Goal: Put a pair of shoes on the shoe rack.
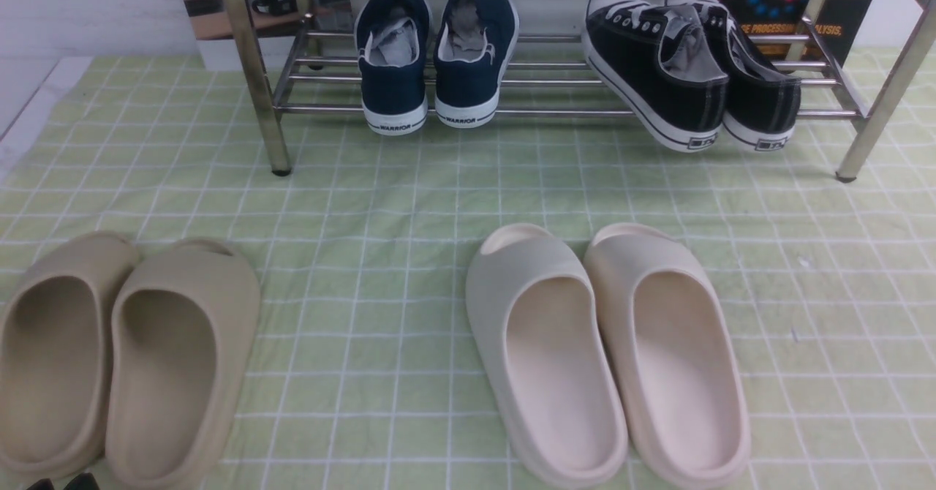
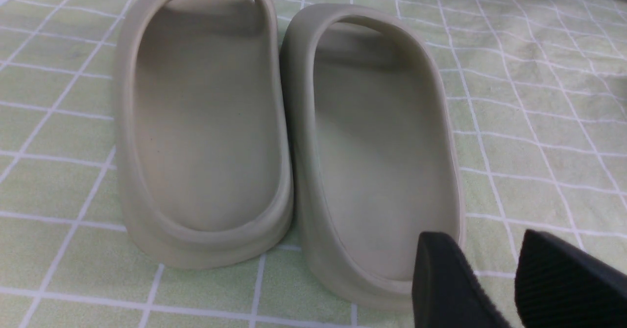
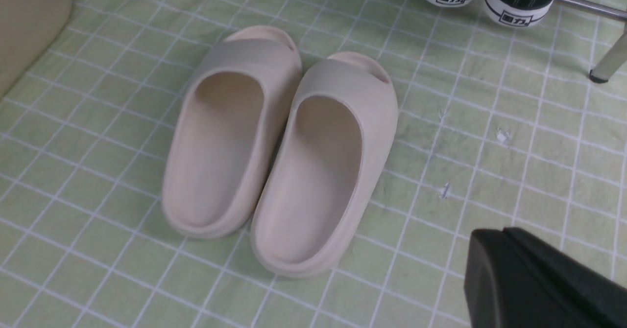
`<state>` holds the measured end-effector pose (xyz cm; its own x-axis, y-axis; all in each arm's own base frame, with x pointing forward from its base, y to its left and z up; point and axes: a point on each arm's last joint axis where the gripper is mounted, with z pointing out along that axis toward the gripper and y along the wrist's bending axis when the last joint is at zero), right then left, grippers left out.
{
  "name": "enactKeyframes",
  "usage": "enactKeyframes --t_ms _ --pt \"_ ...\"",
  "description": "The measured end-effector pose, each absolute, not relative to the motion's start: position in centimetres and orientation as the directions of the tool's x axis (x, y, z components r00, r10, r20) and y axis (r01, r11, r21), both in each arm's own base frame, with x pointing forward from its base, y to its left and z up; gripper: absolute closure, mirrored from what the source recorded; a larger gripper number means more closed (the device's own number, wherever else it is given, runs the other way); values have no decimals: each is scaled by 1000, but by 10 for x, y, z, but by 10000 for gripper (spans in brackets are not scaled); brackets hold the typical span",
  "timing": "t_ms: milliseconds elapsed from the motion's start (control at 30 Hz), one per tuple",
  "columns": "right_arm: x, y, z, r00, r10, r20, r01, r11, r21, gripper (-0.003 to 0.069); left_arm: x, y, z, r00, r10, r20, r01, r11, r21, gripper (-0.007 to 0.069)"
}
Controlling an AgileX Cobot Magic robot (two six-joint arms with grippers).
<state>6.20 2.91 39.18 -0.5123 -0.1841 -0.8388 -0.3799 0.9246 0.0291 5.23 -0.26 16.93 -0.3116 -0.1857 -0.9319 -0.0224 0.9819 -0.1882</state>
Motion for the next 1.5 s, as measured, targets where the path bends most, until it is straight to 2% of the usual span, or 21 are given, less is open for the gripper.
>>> enactKeyframes --t_ms 267,467,633,667,767,900,1033,1267,1500 --pt "22 21 392 -425 -188 -886 -377 926 -16 654 52 -3 169 -312 -186 -932 -22 982 -188 388" --pt "44 19 376 -300 -150 -942 -309 950 -53 662 52 -3 169 -312 -186 -932 -22 982 -188 388" --pt "61 15 333 -175 -66 -982 -215 976 -27 662 52 -3 169 -312 -186 -932 -22 982 -188 388" --pt "63 11 310 -124 -7 -992 -166 986 13 662 52 -3 169 -312 -186 -932 -22 982 -188 388" --pt "62 5 274 -81 46 -996 -87 995 53 662 52 -3 169 -312 -186 -932 -22 982 -188 387" --pt "58 -2 221 -101 120 -988 41 992 117 662 52 -3 169 -312 -186 -932 -22 982 -188 387" --pt "55 -6 185 -160 143 -977 103 987 127 662 52 -3 169 -312 -186 -932 -22 982 -188 387" --pt "53 -7 174 -267 110 -957 118 990 80 662 52 -3 169 -312 -186 -932 -22 982 -188 386" --pt "52 -7 174 -287 58 -956 109 994 28 662 52 -3 169 -312 -186 -932 -22 982 -188 386"
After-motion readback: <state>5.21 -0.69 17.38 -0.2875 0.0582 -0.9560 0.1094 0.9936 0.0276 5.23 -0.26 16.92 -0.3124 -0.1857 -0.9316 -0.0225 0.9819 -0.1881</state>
